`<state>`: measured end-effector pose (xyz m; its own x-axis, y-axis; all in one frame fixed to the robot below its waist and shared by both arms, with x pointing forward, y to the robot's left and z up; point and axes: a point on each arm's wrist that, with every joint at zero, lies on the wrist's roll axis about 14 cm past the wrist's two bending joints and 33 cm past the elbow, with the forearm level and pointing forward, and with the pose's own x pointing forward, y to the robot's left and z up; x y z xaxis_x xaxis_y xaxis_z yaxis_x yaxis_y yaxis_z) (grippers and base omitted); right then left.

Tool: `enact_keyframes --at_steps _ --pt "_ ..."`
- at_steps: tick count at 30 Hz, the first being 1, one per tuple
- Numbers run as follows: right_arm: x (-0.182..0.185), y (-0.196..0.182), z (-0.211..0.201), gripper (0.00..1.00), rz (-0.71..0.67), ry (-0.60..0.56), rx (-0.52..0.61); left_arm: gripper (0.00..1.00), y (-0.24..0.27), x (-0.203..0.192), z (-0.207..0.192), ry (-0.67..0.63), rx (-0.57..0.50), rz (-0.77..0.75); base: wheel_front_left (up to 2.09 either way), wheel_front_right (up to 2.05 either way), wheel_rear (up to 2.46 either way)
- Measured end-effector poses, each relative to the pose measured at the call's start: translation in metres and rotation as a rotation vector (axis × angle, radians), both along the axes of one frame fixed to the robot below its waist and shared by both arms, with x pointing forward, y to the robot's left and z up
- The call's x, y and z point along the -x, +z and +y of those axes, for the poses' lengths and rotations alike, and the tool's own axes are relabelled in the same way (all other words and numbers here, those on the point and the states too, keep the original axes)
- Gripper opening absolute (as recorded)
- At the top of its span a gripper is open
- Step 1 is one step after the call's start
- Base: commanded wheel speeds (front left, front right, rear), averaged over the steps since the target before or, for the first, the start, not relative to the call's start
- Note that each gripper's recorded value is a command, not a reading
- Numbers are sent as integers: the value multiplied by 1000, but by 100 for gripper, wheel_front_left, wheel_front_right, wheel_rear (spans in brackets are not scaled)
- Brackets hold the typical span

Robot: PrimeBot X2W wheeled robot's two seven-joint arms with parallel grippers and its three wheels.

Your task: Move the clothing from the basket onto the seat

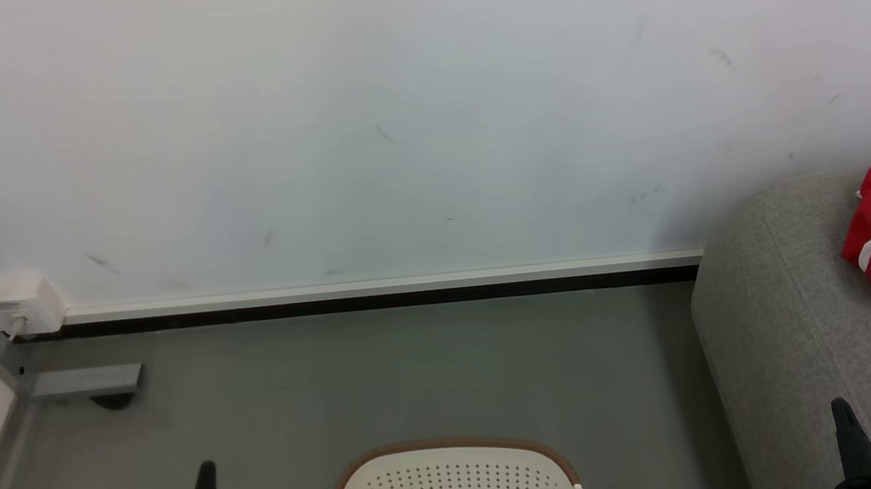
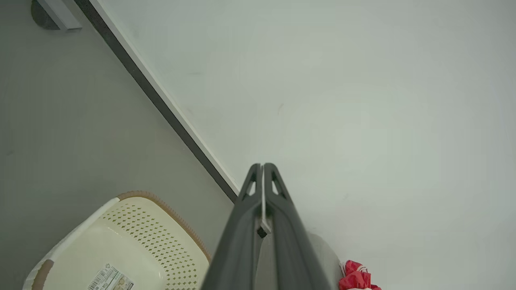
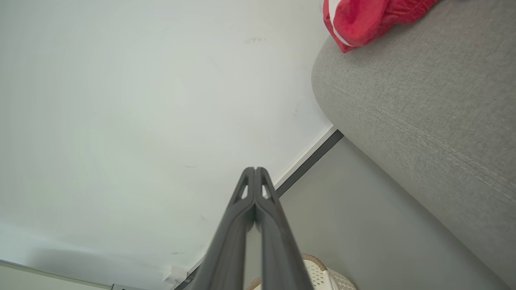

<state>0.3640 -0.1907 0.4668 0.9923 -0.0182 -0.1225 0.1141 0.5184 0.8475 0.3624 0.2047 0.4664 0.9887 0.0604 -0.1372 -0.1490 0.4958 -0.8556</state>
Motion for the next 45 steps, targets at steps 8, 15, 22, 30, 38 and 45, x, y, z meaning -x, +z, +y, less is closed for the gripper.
enact_keyframes --at_steps 8,15,22,30,38,45 --pt "-5 6 -1 0 -14 -5 -84 0 6 -5 0 2 76 -21 0 0 0" --pt "-8 9 -2 0 -24 -11 -152 0 11 -8 -1 1 142 -38 0 0 0" --pt "-11 14 -3 0 -38 -16 -217 0 14 -11 -2 -1 205 -48 0 0 0" --pt "-14 19 -4 0 -54 -17 -289 0 19 -14 -3 -4 271 -67 0 0 0" --pt "-17 24 -5 0 -68 -21 -355 0 24 -17 -3 -6 334 -84 0 0 0" --pt "-19 28 -6 0 -83 -19 -407 0 29 -21 -4 -11 389 -103 0 0 0"
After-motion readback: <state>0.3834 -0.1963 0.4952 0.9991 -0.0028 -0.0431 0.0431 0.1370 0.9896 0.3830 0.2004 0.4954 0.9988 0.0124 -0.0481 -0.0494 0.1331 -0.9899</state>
